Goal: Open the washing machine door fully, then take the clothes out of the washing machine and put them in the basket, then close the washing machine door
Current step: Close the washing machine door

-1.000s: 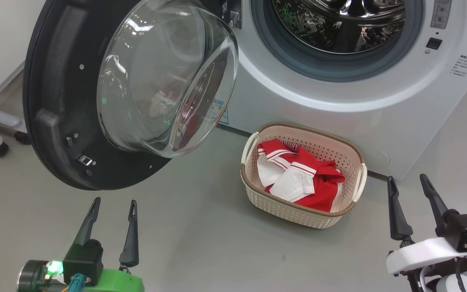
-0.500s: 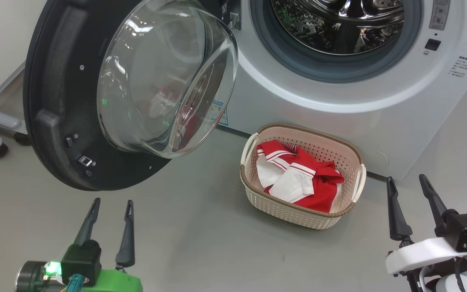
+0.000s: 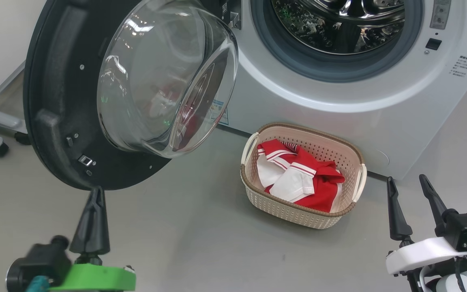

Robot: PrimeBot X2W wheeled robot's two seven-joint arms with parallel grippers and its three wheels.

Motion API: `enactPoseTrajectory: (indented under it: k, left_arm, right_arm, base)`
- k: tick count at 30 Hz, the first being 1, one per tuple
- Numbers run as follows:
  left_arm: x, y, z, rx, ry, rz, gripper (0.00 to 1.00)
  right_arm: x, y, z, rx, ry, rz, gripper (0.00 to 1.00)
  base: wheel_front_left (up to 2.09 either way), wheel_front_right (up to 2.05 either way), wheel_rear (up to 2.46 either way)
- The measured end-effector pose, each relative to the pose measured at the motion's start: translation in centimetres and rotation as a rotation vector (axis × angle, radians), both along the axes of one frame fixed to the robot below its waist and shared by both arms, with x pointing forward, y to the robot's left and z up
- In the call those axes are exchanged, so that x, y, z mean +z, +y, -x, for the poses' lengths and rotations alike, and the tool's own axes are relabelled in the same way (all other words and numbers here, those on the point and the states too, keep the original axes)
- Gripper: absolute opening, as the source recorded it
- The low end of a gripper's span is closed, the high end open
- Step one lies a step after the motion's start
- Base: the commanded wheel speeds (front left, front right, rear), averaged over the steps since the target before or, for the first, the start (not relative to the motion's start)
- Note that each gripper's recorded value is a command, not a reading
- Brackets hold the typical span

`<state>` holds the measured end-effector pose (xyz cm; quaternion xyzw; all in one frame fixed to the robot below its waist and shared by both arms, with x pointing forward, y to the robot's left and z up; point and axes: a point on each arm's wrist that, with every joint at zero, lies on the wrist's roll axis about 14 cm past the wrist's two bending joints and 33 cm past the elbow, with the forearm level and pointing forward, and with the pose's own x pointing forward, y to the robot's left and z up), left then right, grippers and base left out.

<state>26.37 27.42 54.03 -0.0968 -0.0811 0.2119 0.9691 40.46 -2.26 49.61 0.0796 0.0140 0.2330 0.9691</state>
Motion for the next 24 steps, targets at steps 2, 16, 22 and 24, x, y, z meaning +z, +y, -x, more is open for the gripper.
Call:
enactPoseTrajectory:
  k: [2,16,22,24]
  left_arm:
    - [1.2,0.3,0.1,0.0,-0.086,0.093,0.0]
    - [8.2,6.2,3.0,0.004,-0.651,0.591,0.0]
    - [9.8,9.2,3.6,0.011,-0.766,0.684,0.0]
    - [10.1,10.1,3.5,0.001,-0.798,0.733,0.0]
  right_arm:
    - [0.0,0.0,0.0,0.001,-0.001,-0.001,1.0]
    - [-0.1,-0.1,-0.4,-0.002,0.003,-0.002,1.0]
    - [-0.1,-0.3,-0.4,-0.008,0.002,-0.005,1.0]
    - [-0.1,-0.4,-0.4,-0.01,0.003,-0.005,1.0]
  base:
    - [0.0,0.0,0.0]
    - [0.0,0.0,0.0]
    - [0.0,0.0,0.0]
    - [0.0,0.0,0.0]
